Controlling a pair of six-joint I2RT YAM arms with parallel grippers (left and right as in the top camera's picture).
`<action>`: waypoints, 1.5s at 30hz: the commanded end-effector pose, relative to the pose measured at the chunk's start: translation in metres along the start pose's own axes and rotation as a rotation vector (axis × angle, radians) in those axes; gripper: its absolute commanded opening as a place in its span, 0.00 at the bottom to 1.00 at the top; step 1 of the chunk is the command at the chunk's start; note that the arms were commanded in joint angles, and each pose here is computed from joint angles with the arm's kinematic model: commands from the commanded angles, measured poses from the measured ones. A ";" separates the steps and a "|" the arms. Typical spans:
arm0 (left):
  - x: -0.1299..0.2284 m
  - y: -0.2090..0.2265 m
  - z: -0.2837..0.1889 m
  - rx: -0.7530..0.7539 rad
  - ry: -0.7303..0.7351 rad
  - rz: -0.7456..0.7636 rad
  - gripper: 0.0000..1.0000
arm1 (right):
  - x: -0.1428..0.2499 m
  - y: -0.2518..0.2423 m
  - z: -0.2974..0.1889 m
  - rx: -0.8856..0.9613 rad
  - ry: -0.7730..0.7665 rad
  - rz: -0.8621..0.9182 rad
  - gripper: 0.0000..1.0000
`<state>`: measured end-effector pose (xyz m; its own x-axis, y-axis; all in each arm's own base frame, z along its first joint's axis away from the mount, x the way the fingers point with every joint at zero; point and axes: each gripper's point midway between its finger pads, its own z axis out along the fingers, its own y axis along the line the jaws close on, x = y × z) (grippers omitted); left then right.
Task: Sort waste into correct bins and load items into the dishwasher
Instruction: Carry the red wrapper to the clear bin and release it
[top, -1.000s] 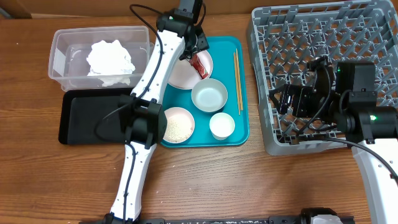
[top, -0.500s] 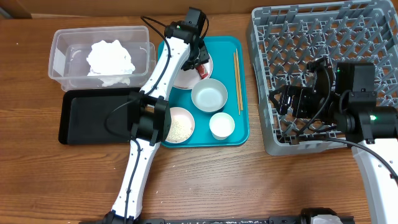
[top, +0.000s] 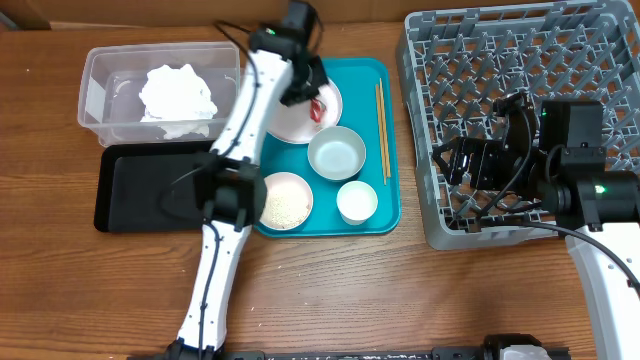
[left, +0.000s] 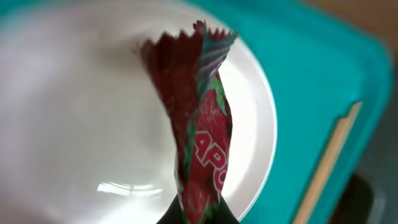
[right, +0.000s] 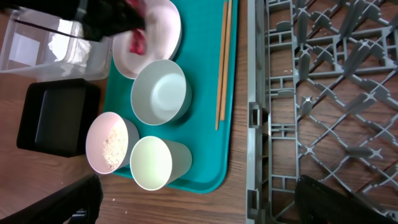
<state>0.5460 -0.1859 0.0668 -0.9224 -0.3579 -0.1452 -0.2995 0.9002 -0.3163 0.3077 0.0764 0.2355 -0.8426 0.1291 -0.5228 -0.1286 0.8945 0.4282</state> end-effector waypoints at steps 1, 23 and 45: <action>-0.046 0.011 -0.126 0.115 -0.181 -0.020 0.04 | -0.011 0.003 -0.005 -0.008 -0.033 -0.014 1.00; -0.049 0.170 -0.155 -0.125 -0.053 -0.270 0.96 | -0.010 0.003 -0.005 -0.006 -0.030 -0.012 1.00; 0.093 -0.012 -0.146 -0.017 0.136 0.494 0.81 | -0.014 0.004 -0.005 -0.009 -0.046 -0.019 1.00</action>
<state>0.4366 -0.1982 0.2175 -0.9743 0.0963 -0.2034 0.1602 0.9317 -0.3260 0.3122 0.0764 0.2388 -0.8297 0.1300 -0.5429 -0.1384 0.8943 0.4256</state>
